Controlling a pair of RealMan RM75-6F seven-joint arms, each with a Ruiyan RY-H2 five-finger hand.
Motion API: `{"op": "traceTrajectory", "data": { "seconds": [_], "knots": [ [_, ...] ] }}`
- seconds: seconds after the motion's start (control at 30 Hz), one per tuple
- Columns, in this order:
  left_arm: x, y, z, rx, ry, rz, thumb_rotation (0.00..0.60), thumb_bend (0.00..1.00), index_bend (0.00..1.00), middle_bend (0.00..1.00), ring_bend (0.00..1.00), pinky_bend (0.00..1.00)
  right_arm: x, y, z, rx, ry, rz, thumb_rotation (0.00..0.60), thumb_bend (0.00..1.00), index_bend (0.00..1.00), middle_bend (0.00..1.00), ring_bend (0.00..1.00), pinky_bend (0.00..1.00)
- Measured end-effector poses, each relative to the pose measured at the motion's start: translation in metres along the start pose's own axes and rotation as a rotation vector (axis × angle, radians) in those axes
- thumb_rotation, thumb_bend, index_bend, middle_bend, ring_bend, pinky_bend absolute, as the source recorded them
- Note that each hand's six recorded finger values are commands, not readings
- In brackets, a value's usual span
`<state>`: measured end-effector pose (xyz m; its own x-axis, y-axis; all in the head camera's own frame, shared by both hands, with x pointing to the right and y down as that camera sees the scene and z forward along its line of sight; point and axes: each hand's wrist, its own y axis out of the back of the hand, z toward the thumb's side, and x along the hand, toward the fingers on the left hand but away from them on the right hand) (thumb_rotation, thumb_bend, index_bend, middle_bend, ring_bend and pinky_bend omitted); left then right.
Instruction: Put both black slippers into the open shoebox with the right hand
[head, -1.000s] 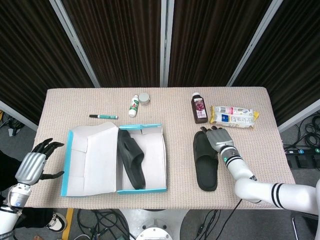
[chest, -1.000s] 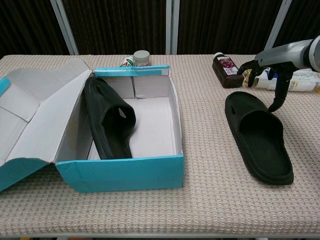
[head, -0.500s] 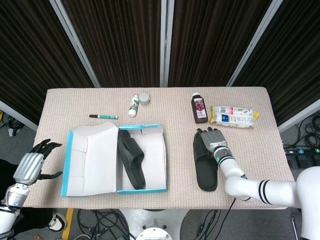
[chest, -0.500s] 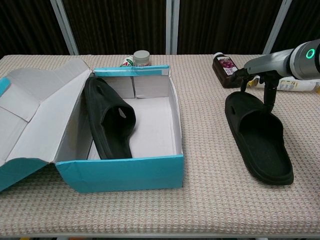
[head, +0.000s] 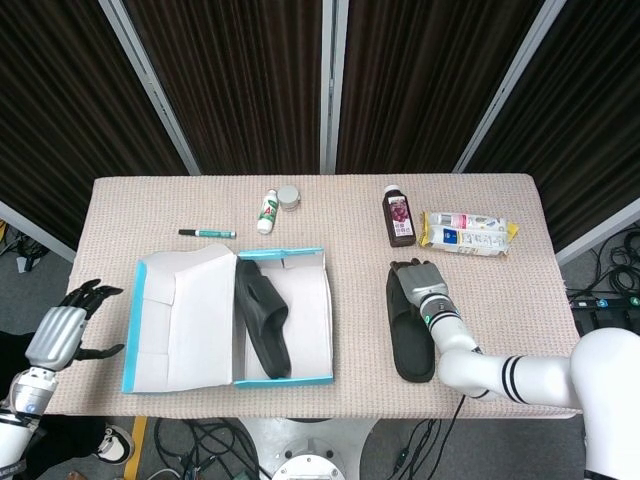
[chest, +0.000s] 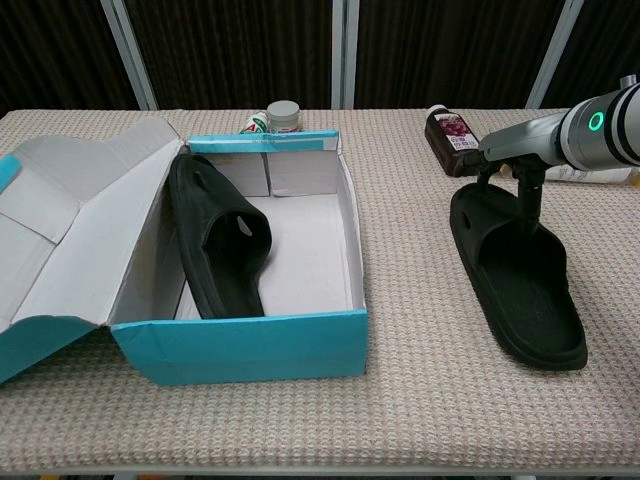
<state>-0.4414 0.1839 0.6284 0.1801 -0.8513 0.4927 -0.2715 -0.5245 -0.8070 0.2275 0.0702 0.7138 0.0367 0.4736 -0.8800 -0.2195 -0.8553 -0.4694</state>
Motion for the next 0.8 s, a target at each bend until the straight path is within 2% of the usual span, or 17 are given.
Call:
{"op": "traceTrajectory", "data": {
  "seconds": [0.53,0.8],
  "knots": [
    [0.0004,0.0008,0.0002,0.002,0.001,0.007,0.600,0.00,0.21,0.21,0.09,0.18,-0.0025,-0.0059,-0.0039,0.035,-0.023,0.022,0.600,0.03,0.04,0.16,0.01,0.12],
    [-0.0002,-0.0023,-0.0002,0.005,0.001,-0.005,0.600,0.00,0.21,0.21,0.09,0.18,-0.0030,-0.0068,-0.0027,0.046,-0.030,0.023,0.600,0.03,0.16,0.17,0.01,0.12]
  ]
}}
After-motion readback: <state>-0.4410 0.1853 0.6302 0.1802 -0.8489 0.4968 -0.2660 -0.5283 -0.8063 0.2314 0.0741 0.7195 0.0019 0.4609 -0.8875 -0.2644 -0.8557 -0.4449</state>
